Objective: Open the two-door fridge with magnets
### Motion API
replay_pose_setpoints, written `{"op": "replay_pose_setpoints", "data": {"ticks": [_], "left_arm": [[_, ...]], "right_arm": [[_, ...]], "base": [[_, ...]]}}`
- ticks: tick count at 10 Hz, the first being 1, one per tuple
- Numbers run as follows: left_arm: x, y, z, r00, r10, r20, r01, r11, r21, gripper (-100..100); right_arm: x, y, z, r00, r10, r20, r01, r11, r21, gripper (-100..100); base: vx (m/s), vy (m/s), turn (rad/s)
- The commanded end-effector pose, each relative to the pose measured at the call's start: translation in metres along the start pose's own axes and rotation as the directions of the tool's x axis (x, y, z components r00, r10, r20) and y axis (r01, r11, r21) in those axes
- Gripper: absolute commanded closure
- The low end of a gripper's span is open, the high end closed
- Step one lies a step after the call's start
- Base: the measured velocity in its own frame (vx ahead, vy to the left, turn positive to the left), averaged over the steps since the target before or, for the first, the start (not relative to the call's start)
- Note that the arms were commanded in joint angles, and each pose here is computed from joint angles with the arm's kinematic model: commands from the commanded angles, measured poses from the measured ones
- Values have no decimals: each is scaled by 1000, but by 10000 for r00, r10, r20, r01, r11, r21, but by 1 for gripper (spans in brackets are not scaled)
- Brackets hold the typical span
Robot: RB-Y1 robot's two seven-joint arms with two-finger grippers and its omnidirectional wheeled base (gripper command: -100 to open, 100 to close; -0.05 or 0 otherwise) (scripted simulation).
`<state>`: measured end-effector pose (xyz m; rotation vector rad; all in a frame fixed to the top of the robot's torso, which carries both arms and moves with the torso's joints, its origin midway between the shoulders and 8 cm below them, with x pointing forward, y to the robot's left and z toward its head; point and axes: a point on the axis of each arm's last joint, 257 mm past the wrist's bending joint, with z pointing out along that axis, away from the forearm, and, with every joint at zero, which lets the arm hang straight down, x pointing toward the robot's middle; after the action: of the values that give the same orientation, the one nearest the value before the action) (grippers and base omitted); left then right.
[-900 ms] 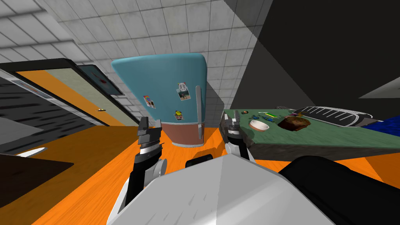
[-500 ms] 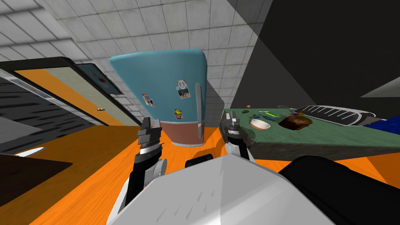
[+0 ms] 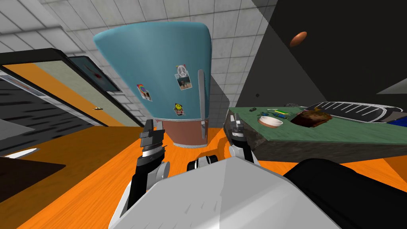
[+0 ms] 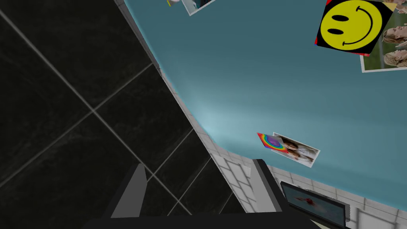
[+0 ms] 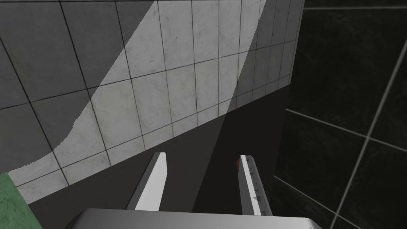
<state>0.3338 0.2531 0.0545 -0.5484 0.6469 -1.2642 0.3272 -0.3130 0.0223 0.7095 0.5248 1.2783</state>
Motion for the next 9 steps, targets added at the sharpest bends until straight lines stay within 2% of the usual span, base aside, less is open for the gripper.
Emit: {"op": "replay_pose_setpoints", "data": {"ticks": [1,4,5,9], "left_arm": [[5,3,-1,9994,92,-319,-92,10000,-13,-100],[16,13,-5,9956,254,-902,-260,9996,-63,-100],[21,23,-8,9925,325,-1182,-341,9993,-118,-100],[29,43,-15,9882,376,-1484,-421,9987,-271,-100]], "right_arm": [[0,0,0,10000,0,0,0,10000,0,0],[0,0,0,10000,1,1,-1,10000,7,0],[0,0,0,10000,1,1,-1,10000,8,0],[0,0,0,10000,1,2,-1,10000,7,0]], "base": [[10,-11,-10],[14,-36,-17],[29,-69,-35],[30,-72,-25]]}}
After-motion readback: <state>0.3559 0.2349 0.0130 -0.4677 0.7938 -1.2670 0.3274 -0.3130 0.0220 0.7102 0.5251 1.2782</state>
